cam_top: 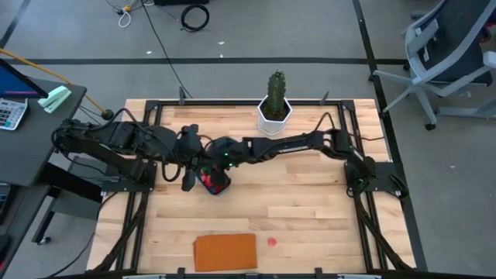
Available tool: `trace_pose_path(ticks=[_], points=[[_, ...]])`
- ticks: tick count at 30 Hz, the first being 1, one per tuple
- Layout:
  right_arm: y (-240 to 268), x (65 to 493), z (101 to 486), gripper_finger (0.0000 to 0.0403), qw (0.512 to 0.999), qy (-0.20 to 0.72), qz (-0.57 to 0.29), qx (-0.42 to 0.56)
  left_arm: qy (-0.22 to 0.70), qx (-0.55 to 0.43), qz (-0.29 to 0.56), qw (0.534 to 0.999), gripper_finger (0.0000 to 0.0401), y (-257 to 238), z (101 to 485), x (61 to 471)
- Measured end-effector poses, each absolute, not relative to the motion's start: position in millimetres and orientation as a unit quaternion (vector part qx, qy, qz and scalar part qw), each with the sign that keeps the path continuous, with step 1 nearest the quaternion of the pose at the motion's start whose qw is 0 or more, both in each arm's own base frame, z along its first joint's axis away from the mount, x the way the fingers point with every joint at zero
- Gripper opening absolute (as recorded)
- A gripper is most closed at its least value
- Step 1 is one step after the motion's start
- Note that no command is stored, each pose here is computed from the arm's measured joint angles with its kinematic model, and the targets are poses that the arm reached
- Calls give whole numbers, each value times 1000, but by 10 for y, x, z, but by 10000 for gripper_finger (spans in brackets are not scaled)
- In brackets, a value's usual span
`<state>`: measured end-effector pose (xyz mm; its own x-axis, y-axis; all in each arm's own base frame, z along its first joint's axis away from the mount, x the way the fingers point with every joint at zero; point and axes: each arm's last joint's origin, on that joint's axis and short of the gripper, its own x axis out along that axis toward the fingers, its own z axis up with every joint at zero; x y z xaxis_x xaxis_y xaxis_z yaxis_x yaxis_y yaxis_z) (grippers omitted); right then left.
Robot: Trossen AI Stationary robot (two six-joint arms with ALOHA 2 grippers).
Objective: Pick and placing Produce into tupperware
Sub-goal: Put the bell pepper into the blue bin
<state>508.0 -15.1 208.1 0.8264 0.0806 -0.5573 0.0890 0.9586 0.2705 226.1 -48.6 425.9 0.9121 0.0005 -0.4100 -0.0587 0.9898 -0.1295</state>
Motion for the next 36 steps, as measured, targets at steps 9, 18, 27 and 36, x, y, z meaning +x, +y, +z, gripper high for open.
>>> trace_pose_path(ticks=[9, 18, 27, 36], points=[[-206, 5144, 1919, 221, 937, 320, -18, 141, 215, -67, 15, 974, 23, -485, 4250, 2253], [-157, 5113, 1878, 221, 931, 344, -25, 122, 215, -73, 17, 974, 10, -485, 4250, 2253], [-39, 5111, 1872, 233, 934, 348, -22, 79, 214, -80, 18, 973, 22, -485, 4250, 2253], [-49, 5106, 1867, 280, 933, 350, -43, 68, 214, -100, 22, 971, 10, -486, 4250, 2255]])
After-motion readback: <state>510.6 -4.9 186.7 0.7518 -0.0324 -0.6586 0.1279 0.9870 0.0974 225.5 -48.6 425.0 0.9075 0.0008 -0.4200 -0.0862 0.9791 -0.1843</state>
